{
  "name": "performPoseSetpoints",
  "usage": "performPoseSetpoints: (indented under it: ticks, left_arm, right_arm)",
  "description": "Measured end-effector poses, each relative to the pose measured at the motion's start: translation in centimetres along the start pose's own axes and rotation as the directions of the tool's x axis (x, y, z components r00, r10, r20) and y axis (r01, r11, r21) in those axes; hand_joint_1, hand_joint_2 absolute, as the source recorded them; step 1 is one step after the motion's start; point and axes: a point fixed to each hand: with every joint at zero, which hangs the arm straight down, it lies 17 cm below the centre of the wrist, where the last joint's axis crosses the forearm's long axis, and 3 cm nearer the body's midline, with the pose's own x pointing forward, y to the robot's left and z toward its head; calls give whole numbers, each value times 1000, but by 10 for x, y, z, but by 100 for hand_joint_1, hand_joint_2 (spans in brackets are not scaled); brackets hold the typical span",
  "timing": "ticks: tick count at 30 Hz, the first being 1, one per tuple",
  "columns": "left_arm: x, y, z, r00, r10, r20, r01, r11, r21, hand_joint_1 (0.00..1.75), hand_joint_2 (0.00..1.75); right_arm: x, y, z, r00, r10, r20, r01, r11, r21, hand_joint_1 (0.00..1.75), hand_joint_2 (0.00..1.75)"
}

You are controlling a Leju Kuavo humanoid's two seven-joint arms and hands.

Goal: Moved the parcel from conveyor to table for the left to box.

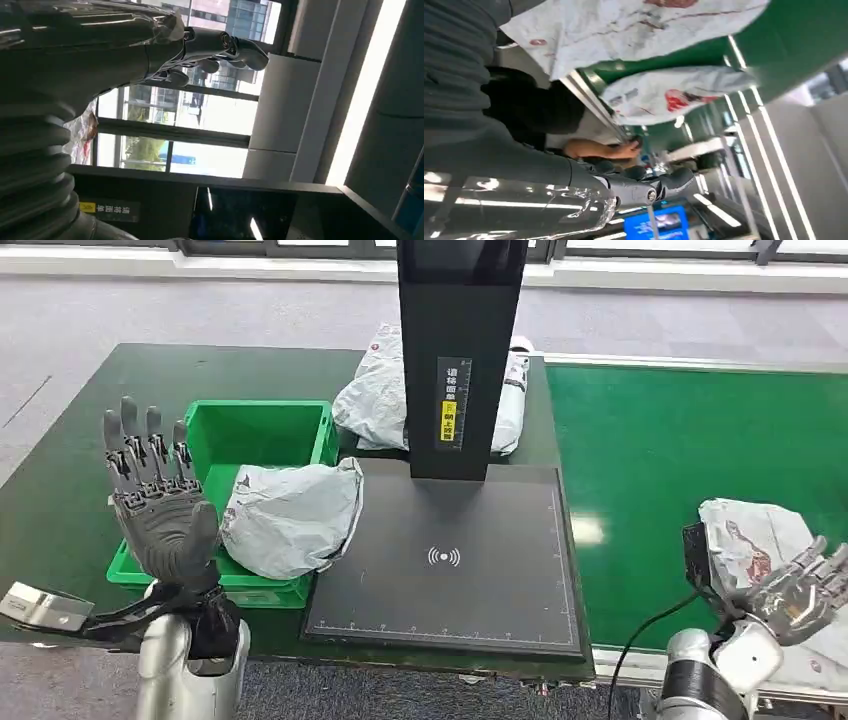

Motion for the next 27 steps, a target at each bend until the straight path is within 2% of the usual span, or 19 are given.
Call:
performPoseSetpoints:
  ticks: [3,7,11,18,19,20,27]
  left_arm:
    - [-1,-2,0,1000,-5,-3,5,1000,-6,0,175]
    - [-2,-2,1,1000,-11,-5,11,1000,-11,0,175]
    - [-2,-3,2,1000,-17,-8,17,1000,-14,0,175]
    - [-5,-3,5,999,-27,-19,27,999,-19,0,175]
    - [-6,-3,5,999,-29,-20,28,999,-20,0,175]
    - [-6,-3,5,999,-30,-22,30,999,-21,0,175]
    - [-12,-2,8,999,-36,-39,35,999,-23,0,175]
  right_arm:
    - [-21,24,2,995,30,-94,-23,997,73,0,175]
    - [-39,53,11,984,84,-159,-55,982,180,0,175]
    - [-51,72,19,973,131,-192,-79,963,259,0,175]
    - [-68,84,27,961,176,-215,-101,942,321,0,175]
    - [-70,85,28,959,181,-219,-103,939,327,12,175]
    - [-71,86,29,958,185,-219,-104,936,335,175,175]
    - [-74,95,36,956,202,-213,-110,919,379,175,175]
